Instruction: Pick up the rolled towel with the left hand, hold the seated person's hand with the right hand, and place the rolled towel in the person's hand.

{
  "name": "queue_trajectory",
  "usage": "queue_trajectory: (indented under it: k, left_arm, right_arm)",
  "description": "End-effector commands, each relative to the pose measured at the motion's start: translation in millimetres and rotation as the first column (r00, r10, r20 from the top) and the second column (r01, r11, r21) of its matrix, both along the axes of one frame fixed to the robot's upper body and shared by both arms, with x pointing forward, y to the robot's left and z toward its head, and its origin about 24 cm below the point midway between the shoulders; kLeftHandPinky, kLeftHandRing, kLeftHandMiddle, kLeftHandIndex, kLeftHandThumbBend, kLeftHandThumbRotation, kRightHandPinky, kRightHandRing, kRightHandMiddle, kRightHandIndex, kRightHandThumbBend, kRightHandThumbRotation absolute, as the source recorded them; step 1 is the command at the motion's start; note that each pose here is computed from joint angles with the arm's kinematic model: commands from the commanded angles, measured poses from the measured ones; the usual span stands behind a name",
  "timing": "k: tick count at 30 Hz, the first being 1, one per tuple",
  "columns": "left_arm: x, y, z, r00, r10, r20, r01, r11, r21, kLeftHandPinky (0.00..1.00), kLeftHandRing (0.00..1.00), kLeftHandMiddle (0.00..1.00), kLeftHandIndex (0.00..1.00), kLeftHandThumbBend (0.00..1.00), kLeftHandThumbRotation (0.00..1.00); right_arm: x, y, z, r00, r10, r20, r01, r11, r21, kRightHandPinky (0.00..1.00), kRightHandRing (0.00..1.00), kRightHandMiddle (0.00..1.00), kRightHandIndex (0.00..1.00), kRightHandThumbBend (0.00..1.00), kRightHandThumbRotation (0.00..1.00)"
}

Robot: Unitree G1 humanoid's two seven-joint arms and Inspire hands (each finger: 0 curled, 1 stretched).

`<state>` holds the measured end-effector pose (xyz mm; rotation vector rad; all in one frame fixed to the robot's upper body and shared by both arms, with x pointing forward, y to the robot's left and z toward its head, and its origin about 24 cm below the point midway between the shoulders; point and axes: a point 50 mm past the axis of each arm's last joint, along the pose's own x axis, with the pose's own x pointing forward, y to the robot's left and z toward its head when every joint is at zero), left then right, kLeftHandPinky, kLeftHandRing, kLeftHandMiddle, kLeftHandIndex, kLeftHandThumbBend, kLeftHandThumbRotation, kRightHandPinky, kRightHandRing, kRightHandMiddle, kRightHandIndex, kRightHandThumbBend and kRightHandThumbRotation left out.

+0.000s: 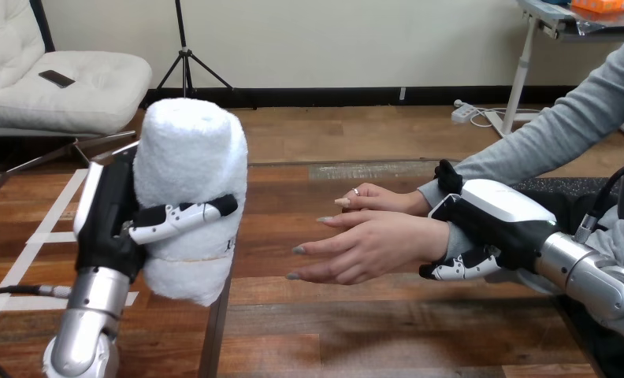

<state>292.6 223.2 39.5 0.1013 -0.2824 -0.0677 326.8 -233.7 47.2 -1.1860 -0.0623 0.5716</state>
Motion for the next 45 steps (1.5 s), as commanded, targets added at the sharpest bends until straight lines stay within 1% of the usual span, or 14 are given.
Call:
queue_trajectory:
  k: [1,12,15,22,33,45]
  left_arm:
    - [35.4,-11.8,43.4,0.989,-0.015,0.146,0.018,1.0,-0.022,0.27,0.32,0.37,0.4,0.65,0.0]
    - [47.5,-21.4,40.1,0.995,-0.015,0.101,0.019,0.999,-0.034,0.28,0.32,0.38,0.4,0.67,0.0]
    - [50.3,-25.2,39.3,0.996,-0.016,0.089,0.021,0.999,-0.05,0.28,0.32,0.38,0.4,0.67,0.0]
    - [57.1,-33.2,35.1,0.999,-0.018,0.041,0.022,0.994,-0.107,0.29,0.33,0.38,0.4,0.67,0.0]
    - [61.2,-44.9,32.8,1.0,-0.018,0.023,0.021,0.994,-0.106,0.31,0.34,0.39,0.4,0.64,0.0]
    - [64.0,-55.0,30.7,1.0,-0.022,0.003,0.022,0.991,-0.132,0.33,0.35,0.41,0.41,0.63,0.0]
  right_arm:
    - [13.5,10.9,36.4,0.988,0.033,0.152,-0.048,0.994,0.093,0.2,0.24,0.29,0.3,0.5,0.22]
    - [12.7,10.7,37.2,0.987,0.039,0.157,-0.054,0.994,0.095,0.2,0.23,0.29,0.29,0.5,0.22]
    - [12.6,10.9,37.6,0.987,0.04,0.158,-0.056,0.994,0.097,0.2,0.24,0.29,0.3,0.5,0.22]
    - [12.3,11.4,38.7,0.986,0.046,0.157,-0.062,0.993,0.096,0.2,0.24,0.29,0.3,0.5,0.21]
    - [11.1,12.4,41.0,0.985,0.057,0.165,-0.074,0.992,0.104,0.21,0.25,0.3,0.31,0.5,0.21]
    - [10.6,13.0,44.0,0.983,0.063,0.175,-0.083,0.991,0.11,0.19,0.23,0.28,0.28,0.5,0.2]
